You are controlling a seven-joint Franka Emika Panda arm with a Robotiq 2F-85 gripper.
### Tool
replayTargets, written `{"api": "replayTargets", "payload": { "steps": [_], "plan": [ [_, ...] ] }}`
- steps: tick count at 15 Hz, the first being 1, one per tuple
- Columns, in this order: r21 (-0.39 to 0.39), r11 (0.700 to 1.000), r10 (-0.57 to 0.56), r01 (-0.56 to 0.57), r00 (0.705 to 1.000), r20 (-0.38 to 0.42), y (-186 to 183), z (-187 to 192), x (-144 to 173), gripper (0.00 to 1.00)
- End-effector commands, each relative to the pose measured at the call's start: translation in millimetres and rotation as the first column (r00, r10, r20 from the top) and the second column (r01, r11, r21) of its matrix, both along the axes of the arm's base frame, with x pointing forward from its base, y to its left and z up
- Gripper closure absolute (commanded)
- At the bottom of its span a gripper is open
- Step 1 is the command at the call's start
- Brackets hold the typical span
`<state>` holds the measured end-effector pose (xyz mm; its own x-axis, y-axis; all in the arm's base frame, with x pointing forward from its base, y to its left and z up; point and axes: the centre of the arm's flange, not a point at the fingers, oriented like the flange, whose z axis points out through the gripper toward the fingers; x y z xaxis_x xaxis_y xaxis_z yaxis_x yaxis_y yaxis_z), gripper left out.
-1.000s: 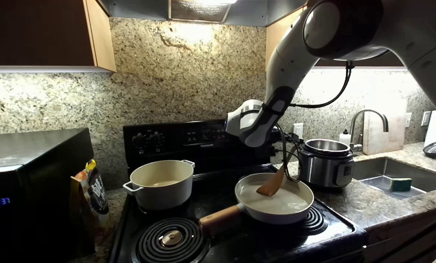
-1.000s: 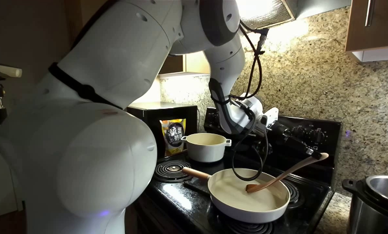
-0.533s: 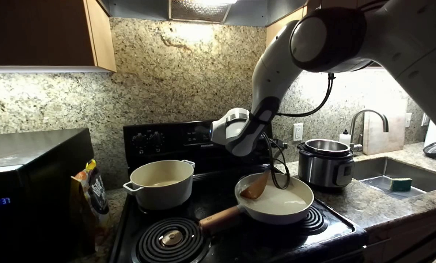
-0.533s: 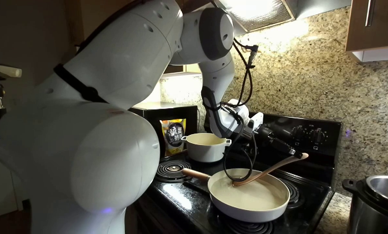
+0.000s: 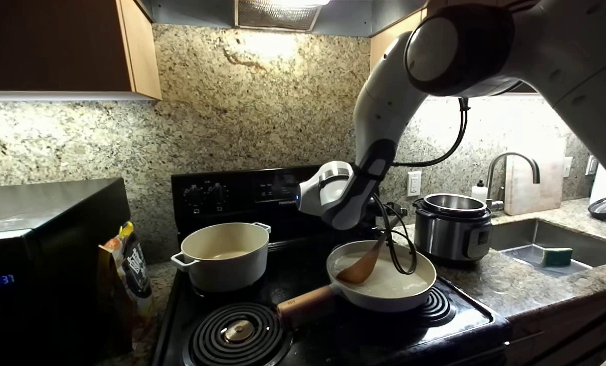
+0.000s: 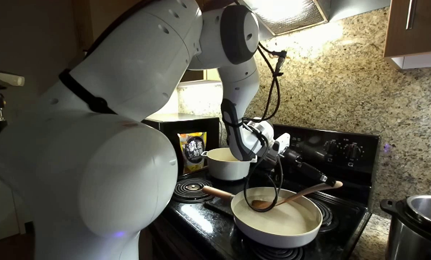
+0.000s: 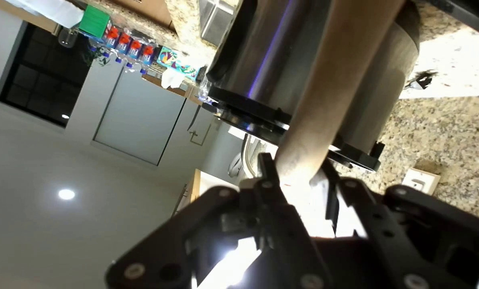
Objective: Use the spatula to stir the water
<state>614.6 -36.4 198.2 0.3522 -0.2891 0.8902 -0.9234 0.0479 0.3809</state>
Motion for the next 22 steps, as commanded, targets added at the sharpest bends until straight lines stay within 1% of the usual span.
{"api": "replayTargets", "payload": {
  "steps": [1, 4, 6, 7, 8, 12, 16, 19, 21, 22],
  "plan": [
    [-0.012, 1.0, -0.008, 0.009, 1.0, 0.03, -14.4, 8.6, -38.9, 0.89],
    [-0.024, 0.998, -0.055, 0.057, 0.996, 0.066, -26.6, 18.2, -49.1, 0.89],
    [-0.025, 0.995, -0.092, 0.095, 0.991, 0.096, -37.1, 29.5, -50.1, 0.89],
    [-0.027, 0.993, -0.113, 0.117, 0.987, 0.116, -42.6, 35.3, -49.0, 0.89],
    [-0.014, 0.992, -0.125, 0.128, 0.985, 0.121, -48.5, 40.2, -46.4, 0.89],
    [-0.022, 0.984, -0.172, 0.176, 0.977, 0.13, -63.4, 49.4, -30.1, 0.89],
    [-0.038, 0.99, -0.13, 0.136, 0.982, 0.135, -46.1, 48.8, -1.1, 0.89],
    [-0.031, 0.997, -0.062, 0.066, 0.992, 0.111, -21.3, 39.7, 18.8, 0.89],
    [-0.02, 1.0, -0.015, 0.016, 0.996, 0.085, -4.6, 31.7, 21.0, 0.89],
    [-0.001, 1.0, 0.009, -0.008, 0.998, 0.058, 2.2, 26.7, 17.1, 0.89]
  ]
}}
